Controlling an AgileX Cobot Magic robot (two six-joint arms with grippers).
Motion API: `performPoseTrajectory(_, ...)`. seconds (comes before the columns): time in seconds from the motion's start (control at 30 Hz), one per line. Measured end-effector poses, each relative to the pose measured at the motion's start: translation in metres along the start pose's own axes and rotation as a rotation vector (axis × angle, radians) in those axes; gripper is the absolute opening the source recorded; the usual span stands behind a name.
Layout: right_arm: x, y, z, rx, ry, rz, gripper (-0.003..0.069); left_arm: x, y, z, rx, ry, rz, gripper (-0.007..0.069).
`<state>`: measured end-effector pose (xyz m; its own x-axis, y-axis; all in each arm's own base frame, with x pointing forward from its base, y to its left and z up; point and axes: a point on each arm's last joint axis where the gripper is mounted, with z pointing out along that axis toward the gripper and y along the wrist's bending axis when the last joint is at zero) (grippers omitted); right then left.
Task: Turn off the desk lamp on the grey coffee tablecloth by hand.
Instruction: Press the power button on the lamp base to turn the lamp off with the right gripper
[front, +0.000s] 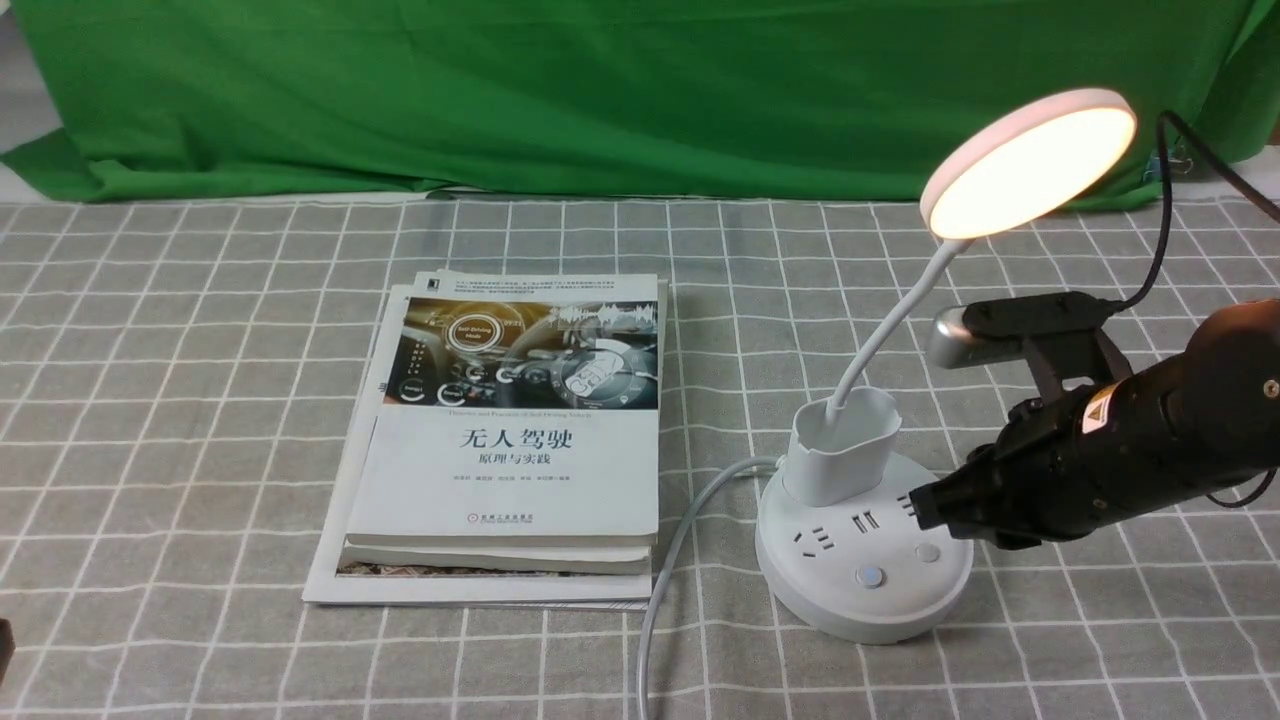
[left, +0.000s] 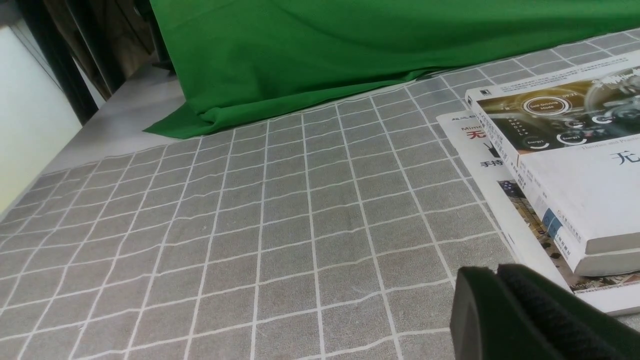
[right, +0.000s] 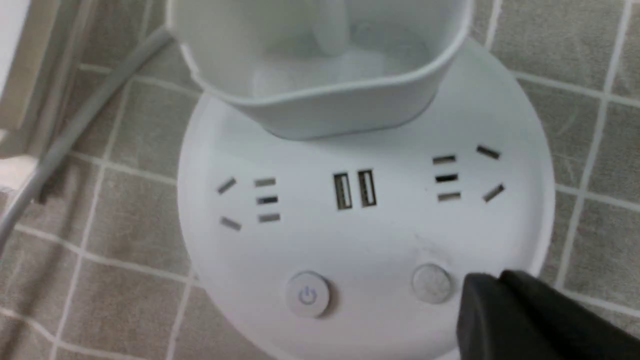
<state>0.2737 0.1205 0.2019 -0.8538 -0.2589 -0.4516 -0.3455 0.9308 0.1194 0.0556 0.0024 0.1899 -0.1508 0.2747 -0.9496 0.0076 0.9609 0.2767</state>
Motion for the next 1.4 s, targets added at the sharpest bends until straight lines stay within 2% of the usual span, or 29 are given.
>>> performPoseTrajectory(0.33, 0.003, 0.006, 0.031, -0.009, 0.060, -0.015, 0.0069, 0.000, 0.000, 0.000, 0.000, 0.000, 0.000, 0.0019)
performPoseTrajectory(0.6, -0.001, 0.007, 0.024, -0.014, 0.053, -0.017, 0.0074, 0.000, 0.000, 0.000, 0.000, 0.000, 0.000, 0.0019)
performPoseTrajectory(0.8, -0.013, 0.010, 0.005, -0.021, -0.025, -0.024, 0.0078, 0.000, 0.000, 0.000, 0.000, 0.000, 0.000, 0.0019)
performPoseTrajectory(1.1, 0.001, 0.007, 0.032, -0.011, 0.078, -0.015, 0.0079, 0.000, 0.000, 0.000, 0.000, 0.000, 0.000, 0.0019)
performPoseTrajectory(1.4, 0.000, 0.007, 0.028, -0.014, 0.074, -0.014, 0.0079, 0.000, 0.000, 0.000, 0.000, 0.000, 0.000, 0.0019)
